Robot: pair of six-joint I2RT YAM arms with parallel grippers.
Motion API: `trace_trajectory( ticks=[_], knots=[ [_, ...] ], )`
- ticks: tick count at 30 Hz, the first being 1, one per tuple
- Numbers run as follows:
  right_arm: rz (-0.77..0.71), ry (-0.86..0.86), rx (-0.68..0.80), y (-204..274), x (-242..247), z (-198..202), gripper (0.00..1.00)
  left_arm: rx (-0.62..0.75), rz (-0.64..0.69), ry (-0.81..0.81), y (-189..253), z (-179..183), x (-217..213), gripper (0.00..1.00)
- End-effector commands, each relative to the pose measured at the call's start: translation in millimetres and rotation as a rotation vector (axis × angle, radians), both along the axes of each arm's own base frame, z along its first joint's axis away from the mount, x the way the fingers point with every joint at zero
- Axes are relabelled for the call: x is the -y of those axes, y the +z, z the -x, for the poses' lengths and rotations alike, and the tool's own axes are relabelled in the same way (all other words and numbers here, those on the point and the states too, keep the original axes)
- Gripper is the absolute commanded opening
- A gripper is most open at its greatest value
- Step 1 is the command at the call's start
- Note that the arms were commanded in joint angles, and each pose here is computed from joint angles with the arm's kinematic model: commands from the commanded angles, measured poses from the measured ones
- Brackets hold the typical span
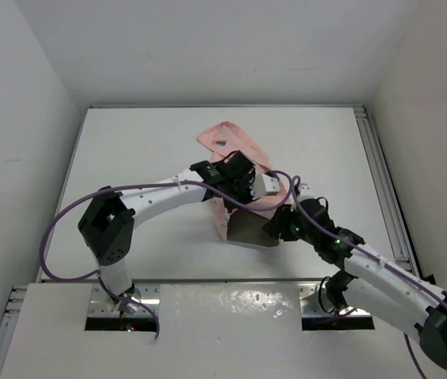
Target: Put the pillow into the pillowcase
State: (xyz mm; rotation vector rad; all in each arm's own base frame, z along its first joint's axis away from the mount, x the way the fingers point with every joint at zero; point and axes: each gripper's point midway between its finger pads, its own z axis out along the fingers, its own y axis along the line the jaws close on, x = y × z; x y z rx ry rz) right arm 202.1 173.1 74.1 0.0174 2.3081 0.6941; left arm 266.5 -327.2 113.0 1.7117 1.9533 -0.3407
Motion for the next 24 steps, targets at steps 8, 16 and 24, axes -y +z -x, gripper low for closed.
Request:
trace_trajectory(
  ticks=[8, 16, 24],
  knots=[
    [0.219, -0.110, 0.148, 0.2, -9.3, -27.4, 0.79, 0.053, 0.094, 0.020, 32.5, -9.3, 1.2, 0.00],
    [0.102, -0.129, 0.169, -13.3, -36.3, -44.2, 0.83, 0.045, 0.155, 0.050, 39.8, -3.5, 10.6, 0.00],
    [-0.018, -0.109, 0.127, -21.5, -52.7, -52.0, 0.00, 0.067, 0.151, 0.052, 49.8, -6.8, 10.0, 0.00]
  ],
)
